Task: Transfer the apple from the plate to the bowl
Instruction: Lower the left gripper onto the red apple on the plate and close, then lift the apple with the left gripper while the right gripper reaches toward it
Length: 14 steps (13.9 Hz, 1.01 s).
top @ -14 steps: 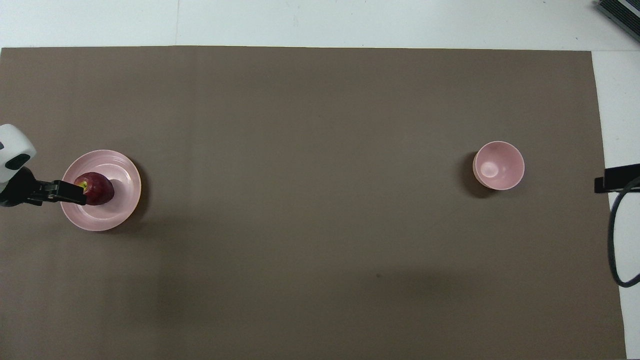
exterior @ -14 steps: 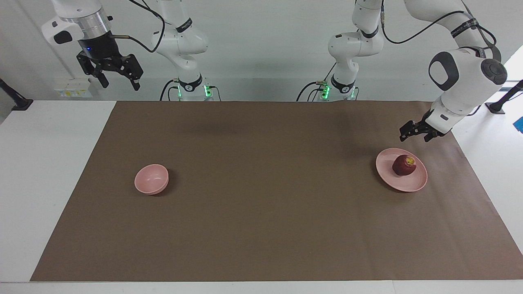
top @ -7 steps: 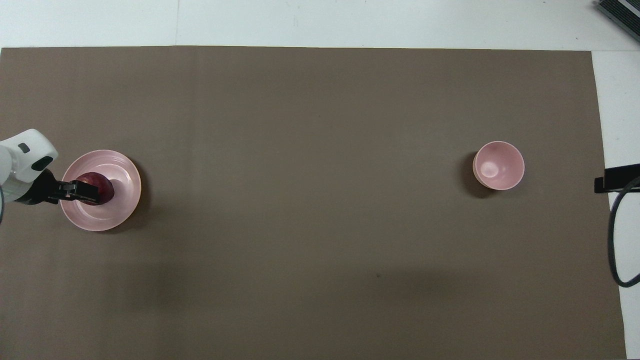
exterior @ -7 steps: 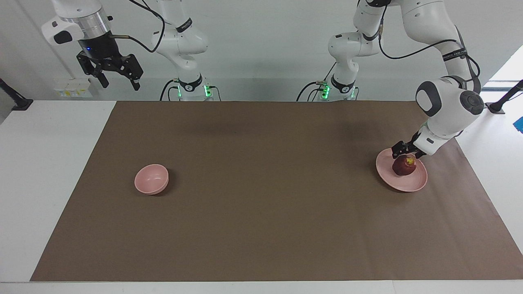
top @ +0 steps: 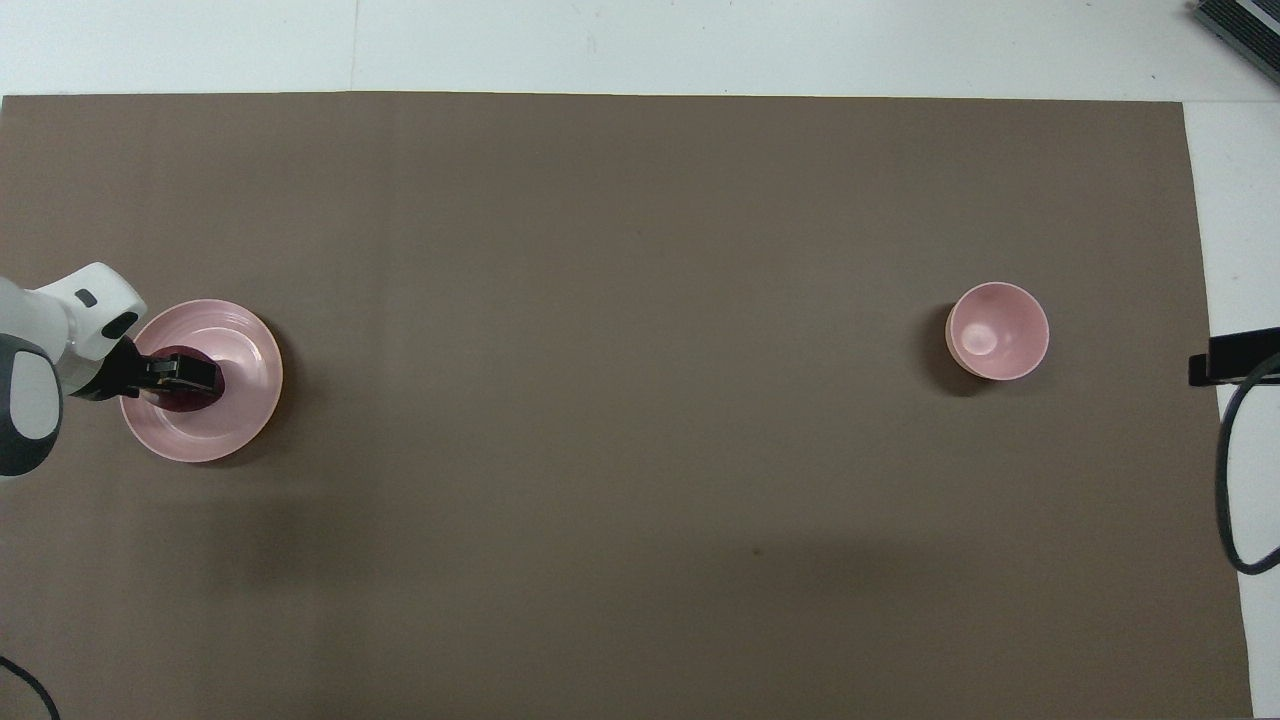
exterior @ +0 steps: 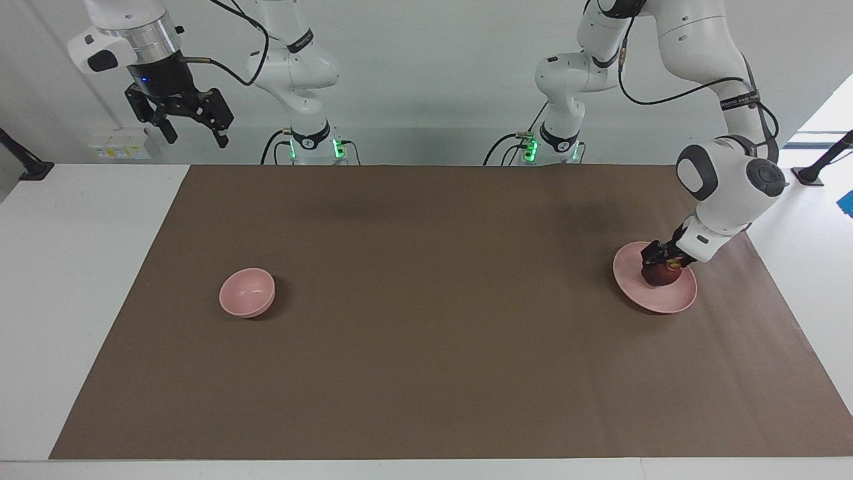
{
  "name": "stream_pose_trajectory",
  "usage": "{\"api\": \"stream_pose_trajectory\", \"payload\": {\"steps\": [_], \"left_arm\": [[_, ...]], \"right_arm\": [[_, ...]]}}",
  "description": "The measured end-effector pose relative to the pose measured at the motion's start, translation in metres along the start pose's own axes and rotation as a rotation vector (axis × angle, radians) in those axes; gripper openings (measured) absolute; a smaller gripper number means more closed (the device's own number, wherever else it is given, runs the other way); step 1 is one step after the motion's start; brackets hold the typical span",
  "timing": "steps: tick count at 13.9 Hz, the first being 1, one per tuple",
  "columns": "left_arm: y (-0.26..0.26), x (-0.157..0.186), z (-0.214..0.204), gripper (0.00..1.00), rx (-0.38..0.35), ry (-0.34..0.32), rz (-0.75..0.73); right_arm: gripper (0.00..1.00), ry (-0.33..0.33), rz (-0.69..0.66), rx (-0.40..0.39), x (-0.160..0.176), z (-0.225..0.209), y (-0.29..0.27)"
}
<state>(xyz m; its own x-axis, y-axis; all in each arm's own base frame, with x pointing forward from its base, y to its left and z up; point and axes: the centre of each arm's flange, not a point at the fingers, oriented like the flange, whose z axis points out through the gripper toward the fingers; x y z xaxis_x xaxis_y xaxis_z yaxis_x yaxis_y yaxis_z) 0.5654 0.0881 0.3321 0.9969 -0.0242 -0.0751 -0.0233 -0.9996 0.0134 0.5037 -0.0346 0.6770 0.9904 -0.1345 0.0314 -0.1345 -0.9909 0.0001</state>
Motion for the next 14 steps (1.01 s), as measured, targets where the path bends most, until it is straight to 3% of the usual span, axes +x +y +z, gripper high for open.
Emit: {"api": "stream_pose_trajectory", "payload": {"steps": [4,6,8,14], "left_arm": [[0.0032,0.0025,0.0094,1.0,0.001,-0.001,-0.005],[0.0053,0.0028,0.011,0.94,0.001,-0.003,-0.051],[0.0065,0.0031,0.0102,0.78,0.001,-0.002,-0.108],[0.0074,0.0034,0.0063,0.78,-0.004,-0.024,-0.146]], "right_arm": [[1.0,0.0,0.0,0.0,0.0,0.0,0.0],[1.0,0.0,0.0,0.0,0.0,0.0,0.0],[1.0,0.0,0.0,0.0,0.0,0.0,0.0],[1.0,0.0,0.0,0.0,0.0,0.0,0.0]]}}
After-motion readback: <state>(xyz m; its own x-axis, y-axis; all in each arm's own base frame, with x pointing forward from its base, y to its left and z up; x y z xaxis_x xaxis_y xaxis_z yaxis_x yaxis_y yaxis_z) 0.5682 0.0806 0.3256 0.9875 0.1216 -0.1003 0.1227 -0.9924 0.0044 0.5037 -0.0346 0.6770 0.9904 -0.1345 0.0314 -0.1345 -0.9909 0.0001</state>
